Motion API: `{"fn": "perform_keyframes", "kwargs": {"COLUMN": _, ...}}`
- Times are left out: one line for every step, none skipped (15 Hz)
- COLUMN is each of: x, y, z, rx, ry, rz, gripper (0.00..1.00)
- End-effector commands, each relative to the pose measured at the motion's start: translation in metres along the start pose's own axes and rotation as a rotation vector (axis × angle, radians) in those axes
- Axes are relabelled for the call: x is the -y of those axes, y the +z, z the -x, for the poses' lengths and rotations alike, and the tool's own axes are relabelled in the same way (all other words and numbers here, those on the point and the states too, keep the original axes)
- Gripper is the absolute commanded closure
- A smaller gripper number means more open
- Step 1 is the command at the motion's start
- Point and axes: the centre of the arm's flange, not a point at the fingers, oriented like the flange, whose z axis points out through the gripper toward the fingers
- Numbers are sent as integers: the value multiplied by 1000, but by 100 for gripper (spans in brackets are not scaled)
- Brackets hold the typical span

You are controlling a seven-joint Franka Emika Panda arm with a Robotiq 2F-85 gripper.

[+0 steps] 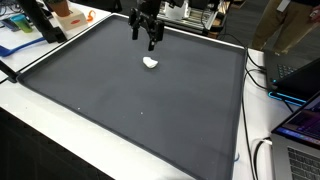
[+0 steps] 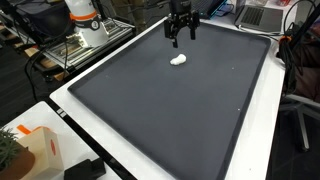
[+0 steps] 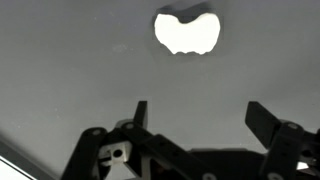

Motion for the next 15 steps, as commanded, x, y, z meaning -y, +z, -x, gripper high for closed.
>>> {"fn": "perform_keyframes", "kwargs": {"x": 2, "y": 18, "z": -27, "rx": 120, "ry": -46, "rz": -42, "gripper": 0}}
{"fn": "perform_keyframes", "kwargs": {"x": 2, "y": 19, "z": -30, "rx": 151, "ry": -55, "rz": -58, "gripper": 0}}
{"fn": "perform_keyframes", "kwargs": {"x": 2, "y": 20, "z": -32, "rx": 185, "ry": -64, "rz": -74, "gripper": 0}}
{"fn": "perform_keyframes", "kwargs": {"x": 3, "y": 22, "z": -35, "rx": 224, "ry": -67, "rz": -81, "gripper": 0}}
{"fn": "perform_keyframes", "kwargs": {"x": 2, "y": 24, "z": -37, "rx": 254, "ry": -73, "rz": -83, "gripper": 0}}
{"fn": "perform_keyframes", "kwargs": {"x": 1, "y": 26, "z": -41, "rx": 275, "ry": -69, "rz": -84, "gripper": 0}}
{"fn": "perform_keyframes", "kwargs": {"x": -4, "y": 28, "z": -47, "rx": 292, "ry": -51, "rz": -83, "gripper": 0}}
{"fn": "perform_keyframes", "kwargs": {"x": -6, "y": 2, "z": -24, "rx": 257, "ry": -55, "rz": -112, "gripper": 0}}
{"fn": "perform_keyframes", "kwargs": {"x": -9, "y": 3, "z": -30, "rx": 266, "ry": -52, "rz": -112, "gripper": 0}}
{"fn": "perform_keyframes", "kwargs": {"x": -9, "y": 4, "z": -34, "rx": 264, "ry": -53, "rz": -107, "gripper": 0}}
{"fn": "perform_keyframes", "kwargs": {"x": -7, "y": 6, "z": -36, "rx": 260, "ry": -53, "rz": -100, "gripper": 0}}
{"fn": "perform_keyframes", "kwargs": {"x": -6, "y": 7, "z": -36, "rx": 259, "ry": -55, "rz": -94, "gripper": 0}}
{"fn": "perform_keyframes", "kwargs": {"x": -6, "y": 16, "z": -41, "rx": 294, "ry": -32, "rz": -103, "gripper": 0}}
{"fn": "perform_keyframes", "kwargs": {"x": -7, "y": 22, "z": -47, "rx": 347, "ry": -18, "rz": -109, "gripper": 0}}
{"fn": "perform_keyframes", "kwargs": {"x": -9, "y": 27, "z": -52, "rx": 397, "ry": -1, "rz": -120, "gripper": 0}}
